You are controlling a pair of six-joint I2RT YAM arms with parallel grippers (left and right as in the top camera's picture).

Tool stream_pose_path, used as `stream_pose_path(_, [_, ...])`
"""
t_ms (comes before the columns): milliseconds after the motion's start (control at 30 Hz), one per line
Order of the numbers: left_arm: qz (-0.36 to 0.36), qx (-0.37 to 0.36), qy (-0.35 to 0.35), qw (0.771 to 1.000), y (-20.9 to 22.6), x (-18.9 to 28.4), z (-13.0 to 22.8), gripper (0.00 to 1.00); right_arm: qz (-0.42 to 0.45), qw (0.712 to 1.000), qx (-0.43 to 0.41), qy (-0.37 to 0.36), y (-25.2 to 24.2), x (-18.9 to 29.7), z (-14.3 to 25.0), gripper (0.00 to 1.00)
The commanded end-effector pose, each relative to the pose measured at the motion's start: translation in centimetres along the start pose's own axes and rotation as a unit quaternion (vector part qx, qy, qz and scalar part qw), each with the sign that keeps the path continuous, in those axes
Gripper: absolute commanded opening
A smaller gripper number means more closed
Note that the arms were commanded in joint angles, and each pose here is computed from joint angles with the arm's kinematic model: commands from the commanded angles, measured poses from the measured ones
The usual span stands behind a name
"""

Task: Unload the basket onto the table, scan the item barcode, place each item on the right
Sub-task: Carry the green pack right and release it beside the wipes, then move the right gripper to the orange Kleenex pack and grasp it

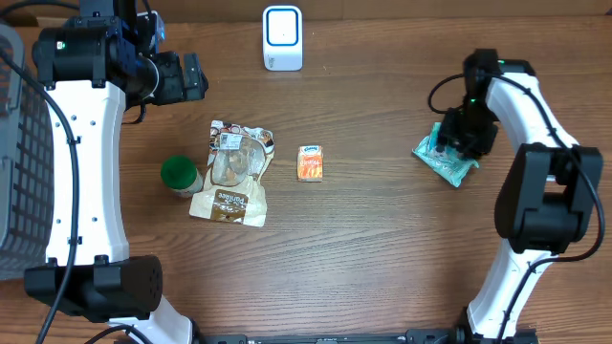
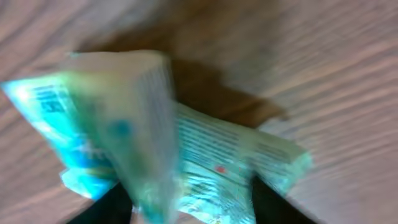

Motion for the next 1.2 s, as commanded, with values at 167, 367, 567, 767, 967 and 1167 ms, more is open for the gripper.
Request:
stream_pose_path(167, [-0.002,0.004,-0.006,1.000,0.1,0.4,-0.1,1.00,-0.051,0.997,0.050,-0.017,0.4,4.6,-0.1,0.62])
stream_pose_path(367, [-0.002,0.004,-0.006,1.000,0.1,0.4,-0.1,1.00,-0.150,0.983,0.093,-0.059,5.2,9.5,-0.6,0.64])
stream_pose_path(567, [-0.002,0.004,-0.006,1.000,0.1,0.4,-0.1,1.00,-0.233,0.956,0.169,-0.060,13.0,7.6,0.8,0.64])
stream_pose_path(767, [-0.002,0.004,-0.006,1.000,0.1,0.4,-0.1,1.00,-0.238,0.948,0.205,-0.041,19.7,2.6,4.5,0.59])
stream_pose_path(967, [-0.002,0.004,-0.006,1.000,0.1,0.4,-0.1,1.00,-0.243,0.946,0.214,-0.026,23.9,-0.9,8.3,0.51])
stream_pose_path(1167, [-0.002,0.004,-0.006,1.000,0.1,0.4,-0.1,1.00,-0.194,0.964,0.181,-0.024,24.6,-3.6,10.3,0.45])
Point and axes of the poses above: each gripper's point midway between its finger pads, its own x axis back along the fingers, its own y axis along the line the jaws close on, z = x × y, the point moved 4 cm from there along x, back along the fingers, and after that the axes turned 11 degrees about x, right-handed, at the moved point
